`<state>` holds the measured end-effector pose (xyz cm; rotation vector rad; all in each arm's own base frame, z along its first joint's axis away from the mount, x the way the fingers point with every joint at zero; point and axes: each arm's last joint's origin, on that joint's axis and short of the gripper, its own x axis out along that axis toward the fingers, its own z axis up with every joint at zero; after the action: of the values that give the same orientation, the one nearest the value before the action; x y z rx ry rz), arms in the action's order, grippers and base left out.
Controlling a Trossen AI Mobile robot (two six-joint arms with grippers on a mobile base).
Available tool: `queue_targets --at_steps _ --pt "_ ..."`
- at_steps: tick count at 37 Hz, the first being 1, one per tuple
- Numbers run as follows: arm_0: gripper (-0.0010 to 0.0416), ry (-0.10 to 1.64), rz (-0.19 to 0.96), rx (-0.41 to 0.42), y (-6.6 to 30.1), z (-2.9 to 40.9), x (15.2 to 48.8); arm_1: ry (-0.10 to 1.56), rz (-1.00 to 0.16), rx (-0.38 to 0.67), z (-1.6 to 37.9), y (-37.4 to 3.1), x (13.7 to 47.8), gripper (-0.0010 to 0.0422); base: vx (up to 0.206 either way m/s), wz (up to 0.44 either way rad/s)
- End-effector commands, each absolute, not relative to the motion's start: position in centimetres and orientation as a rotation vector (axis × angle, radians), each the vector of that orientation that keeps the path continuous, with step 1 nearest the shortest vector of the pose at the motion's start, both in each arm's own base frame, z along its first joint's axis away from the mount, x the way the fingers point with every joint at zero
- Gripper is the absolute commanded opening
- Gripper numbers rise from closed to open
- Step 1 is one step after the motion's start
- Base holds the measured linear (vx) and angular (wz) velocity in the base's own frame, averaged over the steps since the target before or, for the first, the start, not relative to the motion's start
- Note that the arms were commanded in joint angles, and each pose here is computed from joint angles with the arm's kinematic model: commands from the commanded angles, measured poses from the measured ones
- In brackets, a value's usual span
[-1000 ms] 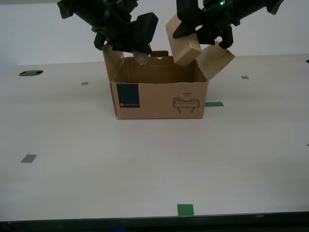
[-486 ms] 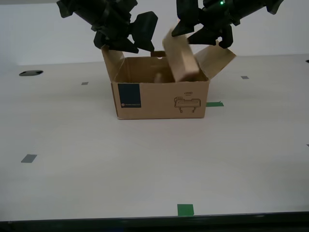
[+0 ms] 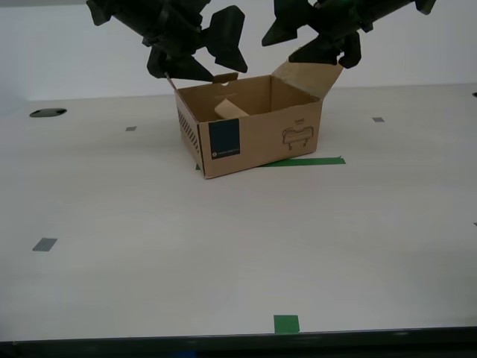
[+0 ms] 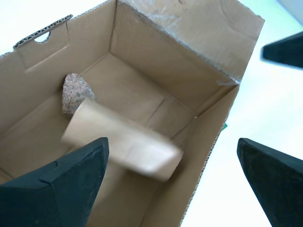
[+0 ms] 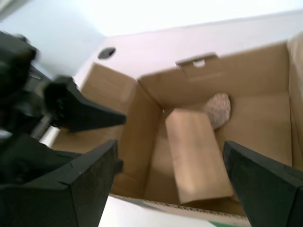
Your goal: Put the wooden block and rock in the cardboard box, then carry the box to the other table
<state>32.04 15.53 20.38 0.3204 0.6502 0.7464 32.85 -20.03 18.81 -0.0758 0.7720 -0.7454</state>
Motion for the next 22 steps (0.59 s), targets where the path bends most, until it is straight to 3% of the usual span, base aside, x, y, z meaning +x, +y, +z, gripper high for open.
queue_targets --at_steps 1,14,22 --pt "0.0293 0.61 0.746 0.327 15.1 21.6 31.9 0.796 -0.742 -0.115 18.9 -20.0 32.7 0.0377 0.0 0.0" --pt "0.0246 0.516 0.687 0.34 11.8 25.3 31.2 0.713 -0.735 -0.193 23.0 -20.0 32.7 0.0375 0.0 0.0" --pt "0.0253 0.49 0.613 0.354 9.0 26.7 31.0 0.671 -0.725 -0.277 26.1 -20.1 32.9 0.0375 0.0 0.0"
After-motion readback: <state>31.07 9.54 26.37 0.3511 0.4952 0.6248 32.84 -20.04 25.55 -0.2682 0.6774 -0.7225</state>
